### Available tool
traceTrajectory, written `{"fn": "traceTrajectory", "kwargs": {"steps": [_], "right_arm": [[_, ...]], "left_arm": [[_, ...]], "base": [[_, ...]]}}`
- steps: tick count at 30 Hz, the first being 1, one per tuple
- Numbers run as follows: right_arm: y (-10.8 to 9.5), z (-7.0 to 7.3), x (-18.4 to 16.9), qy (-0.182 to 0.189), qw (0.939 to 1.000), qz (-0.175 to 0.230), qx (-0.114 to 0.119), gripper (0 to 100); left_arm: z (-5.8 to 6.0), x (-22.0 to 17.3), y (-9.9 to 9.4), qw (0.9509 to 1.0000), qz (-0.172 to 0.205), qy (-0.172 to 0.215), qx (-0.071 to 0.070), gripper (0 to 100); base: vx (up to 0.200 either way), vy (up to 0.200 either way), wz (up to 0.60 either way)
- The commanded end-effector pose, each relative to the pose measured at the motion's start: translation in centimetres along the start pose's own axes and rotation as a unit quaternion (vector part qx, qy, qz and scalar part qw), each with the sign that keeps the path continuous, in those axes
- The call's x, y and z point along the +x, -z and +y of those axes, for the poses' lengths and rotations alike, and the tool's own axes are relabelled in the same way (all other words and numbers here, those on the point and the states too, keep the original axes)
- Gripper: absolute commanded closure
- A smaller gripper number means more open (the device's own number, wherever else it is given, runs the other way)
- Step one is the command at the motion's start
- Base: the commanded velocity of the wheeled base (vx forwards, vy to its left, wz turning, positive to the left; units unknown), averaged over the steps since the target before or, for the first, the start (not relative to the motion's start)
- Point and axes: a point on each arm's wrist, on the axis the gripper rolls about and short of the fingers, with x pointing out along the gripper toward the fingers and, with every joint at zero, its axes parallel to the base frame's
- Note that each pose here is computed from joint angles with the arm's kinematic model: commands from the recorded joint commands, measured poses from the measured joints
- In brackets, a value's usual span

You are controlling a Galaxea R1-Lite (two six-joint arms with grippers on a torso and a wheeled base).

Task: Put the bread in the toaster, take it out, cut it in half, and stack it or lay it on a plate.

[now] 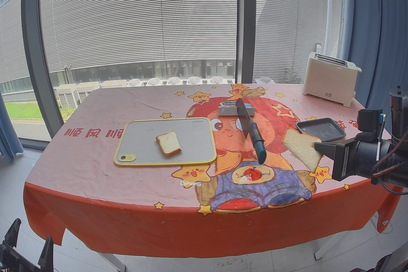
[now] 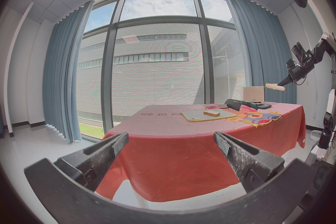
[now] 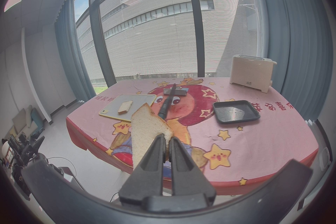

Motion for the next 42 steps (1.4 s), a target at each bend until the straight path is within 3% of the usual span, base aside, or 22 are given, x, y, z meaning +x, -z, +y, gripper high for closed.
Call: {"fn": "traceTrajectory", "kwargs": {"steps": [1,17,23,29,38,41,42], "right_arm": [[0.0,0.0,0.1,0.001,1.0,0.001,0.0,100],[0.0,-0.1,0.7,0.008,0.9999,0.008,0.004,100],[-0.3,-0.5,2.1,0.021,0.9995,-0.014,0.019,100],[-0.1,-0.5,2.4,0.022,0.9996,-0.008,0.017,100],[0.2,-0.4,3.3,0.027,0.9995,0.004,0.017,100],[0.2,-0.3,3.8,0.027,0.9993,0.009,0.024,100],[-0.1,-0.1,4.4,0.029,0.9985,0.009,0.044,100]], "left_arm": [[0.0,0.0,0.5,1.0,0.001,0.0,0.0,0],[0.0,0.0,0.5,1.0,0.001,0.002,0.0,0],[0.0,0.0,0.5,1.0,0.001,0.002,0.0,0],[0.0,0.0,0.5,1.0,0.001,0.001,0.0,0],[0.0,0.0,0.5,1.0,0.001,0.001,-0.001,0],[0.0,0.0,0.5,1.0,0.001,0.001,-0.001,0],[0.0,0.0,0.5,1.0,0.001,0.002,0.0,0]], "base": [[0.0,-0.2,0.0],[0.0,-0.2,0.0],[0.0,0.0,0.0],[0.0,0.0,0.0],[0.2,0.0,0.0],[0.2,0.0,0.0],[0.0,0.0,0.0]]}}
